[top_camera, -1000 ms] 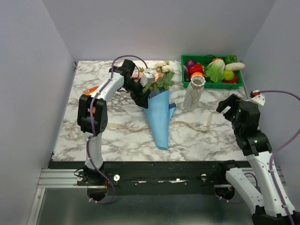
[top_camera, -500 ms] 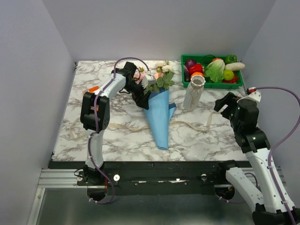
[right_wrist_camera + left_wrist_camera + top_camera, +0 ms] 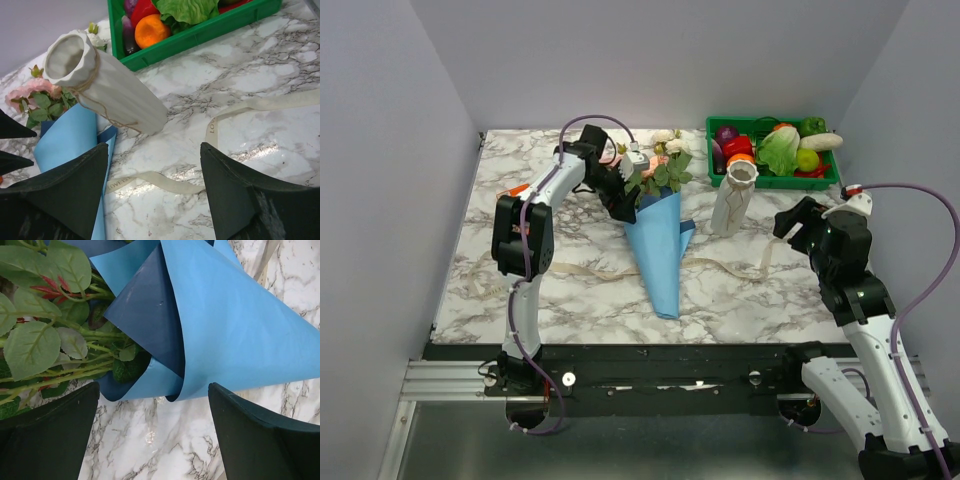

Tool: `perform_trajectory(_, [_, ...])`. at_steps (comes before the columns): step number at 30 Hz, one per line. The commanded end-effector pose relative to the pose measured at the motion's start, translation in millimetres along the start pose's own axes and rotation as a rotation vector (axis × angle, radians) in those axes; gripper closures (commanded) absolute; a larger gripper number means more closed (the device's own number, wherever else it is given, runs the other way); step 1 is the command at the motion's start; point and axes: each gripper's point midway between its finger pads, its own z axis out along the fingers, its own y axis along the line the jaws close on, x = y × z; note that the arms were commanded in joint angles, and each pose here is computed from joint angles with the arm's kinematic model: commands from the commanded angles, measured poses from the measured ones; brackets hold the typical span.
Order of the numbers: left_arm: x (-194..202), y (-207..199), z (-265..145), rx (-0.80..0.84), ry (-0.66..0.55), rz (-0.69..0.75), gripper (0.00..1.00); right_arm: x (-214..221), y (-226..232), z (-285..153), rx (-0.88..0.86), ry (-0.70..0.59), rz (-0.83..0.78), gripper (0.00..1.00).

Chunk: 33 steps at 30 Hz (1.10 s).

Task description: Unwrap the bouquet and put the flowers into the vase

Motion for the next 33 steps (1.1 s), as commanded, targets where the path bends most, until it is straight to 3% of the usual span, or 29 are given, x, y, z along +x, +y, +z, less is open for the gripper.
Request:
perform_trajectory(1, [6.0,8.1,4.0,0.007,0.024,0.005,0.01,-2.1,4.9,0.8,-0.028,-0.004,-0.011,0.20])
perform_trajectory(9, [18.7,-7.0,9.1,0.120,0.071,0.021,0.09,-5.7,4.1,-0.9,-0.022,-0.016,-0.013,0.23])
perform_trajectory(12, [22.2,-13.8,7.5,0.152,0.092,0.014,0.19,-4.8,5.1,0.1,-0.025,-0.011,-0.007,0.24])
perform_trajectory(13, [24.0,-15.8,7.3,0.161,0.099,0.019,0.27,-4.9,5.6,0.2,-0.026,-0.011,-0.006,0.24])
perform_trajectory(21, [25.7,-16.1,3.9,0.167,0.125,0.030,0.61,-5.5,8.6,1.0,-0.038,-0.009,0.008,0.27])
perform_trajectory(22, [24.6,-16.0,2.6,0.167,0.129,0.031,0.70,-5.4,9.1,0.9,-0.039,-0.009,0.009,0.27])
perform_trajectory(27, [20.4,-14.7,-3.5,0.157,0.146,0.035,0.90,-5.1,9.5,0.4,-0.043,-0.009,0.011,0.28])
perform_trajectory(28, [15.7,-15.1,-7.8,0.152,0.147,0.036,0.98,-6.1,9.8,0.2,-0.044,-0.011,0.012,0.28])
perform_trajectory(33, [-8.8,-18.1,-33.0,0.102,0.134,0.049,1.00,-9.6,12.3,-0.9,-0.054,-0.020,0.018,0.28])
